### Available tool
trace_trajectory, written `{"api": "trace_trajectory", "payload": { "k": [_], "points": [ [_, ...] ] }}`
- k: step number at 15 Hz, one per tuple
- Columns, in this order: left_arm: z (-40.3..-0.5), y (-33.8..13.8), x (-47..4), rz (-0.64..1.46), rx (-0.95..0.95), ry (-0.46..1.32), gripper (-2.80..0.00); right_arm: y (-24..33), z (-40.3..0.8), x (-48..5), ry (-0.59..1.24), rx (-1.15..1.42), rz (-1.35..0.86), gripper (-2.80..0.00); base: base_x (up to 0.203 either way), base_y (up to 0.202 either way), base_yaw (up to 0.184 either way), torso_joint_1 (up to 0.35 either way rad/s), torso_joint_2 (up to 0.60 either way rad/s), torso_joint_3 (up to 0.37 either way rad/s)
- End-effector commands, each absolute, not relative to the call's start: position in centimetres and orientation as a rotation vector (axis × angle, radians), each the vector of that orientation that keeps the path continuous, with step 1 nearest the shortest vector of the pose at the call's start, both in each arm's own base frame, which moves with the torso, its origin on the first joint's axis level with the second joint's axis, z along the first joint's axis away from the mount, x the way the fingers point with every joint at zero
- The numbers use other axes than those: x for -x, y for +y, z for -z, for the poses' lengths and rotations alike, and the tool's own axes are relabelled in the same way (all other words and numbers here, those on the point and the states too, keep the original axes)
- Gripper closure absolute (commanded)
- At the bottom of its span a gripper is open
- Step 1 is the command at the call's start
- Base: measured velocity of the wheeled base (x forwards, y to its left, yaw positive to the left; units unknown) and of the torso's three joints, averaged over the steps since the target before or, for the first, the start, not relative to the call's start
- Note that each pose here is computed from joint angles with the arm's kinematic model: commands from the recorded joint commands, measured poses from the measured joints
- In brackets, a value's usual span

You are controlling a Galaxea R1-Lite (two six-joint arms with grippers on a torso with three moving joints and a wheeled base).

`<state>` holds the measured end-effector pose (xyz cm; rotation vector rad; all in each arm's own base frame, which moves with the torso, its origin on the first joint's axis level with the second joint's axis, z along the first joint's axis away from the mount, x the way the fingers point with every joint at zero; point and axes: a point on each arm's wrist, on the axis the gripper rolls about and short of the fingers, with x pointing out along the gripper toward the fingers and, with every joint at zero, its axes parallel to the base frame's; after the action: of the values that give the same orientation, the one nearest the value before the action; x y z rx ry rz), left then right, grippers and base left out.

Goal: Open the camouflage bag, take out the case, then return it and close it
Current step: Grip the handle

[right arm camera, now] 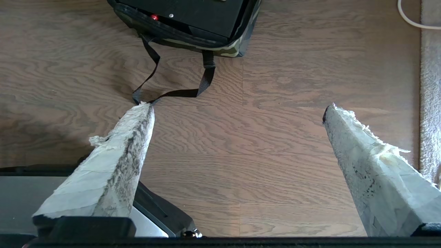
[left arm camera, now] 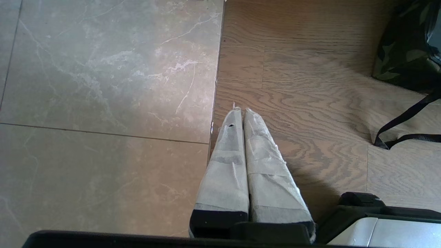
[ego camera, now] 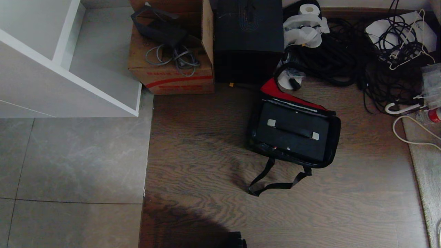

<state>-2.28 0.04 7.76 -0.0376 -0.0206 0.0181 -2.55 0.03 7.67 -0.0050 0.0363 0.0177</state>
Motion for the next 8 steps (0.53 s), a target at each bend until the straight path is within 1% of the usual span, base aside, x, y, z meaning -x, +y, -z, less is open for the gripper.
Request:
{"api": "trace_trajectory", "payload": {
  "k": [1, 8],
  "points": [
    [-7.51, 0.04, 2.21, -0.02, 0.038, -0.013, 0.0, 0.03, -7.68, 2.52, 0.041, 0.006, -0.019, -2.8, 0.0, 0.0, 0.0, 0.0, 0.0, 0.0],
    [-7.49, 0.04, 2.21, -0.02, 0.038, -0.012, 0.0, 0.03, -7.68, 2.52, 0.041, 0.006, -0.019, -2.8, 0.0, 0.0, 0.0, 0.0, 0.0, 0.0]
  ]
}}
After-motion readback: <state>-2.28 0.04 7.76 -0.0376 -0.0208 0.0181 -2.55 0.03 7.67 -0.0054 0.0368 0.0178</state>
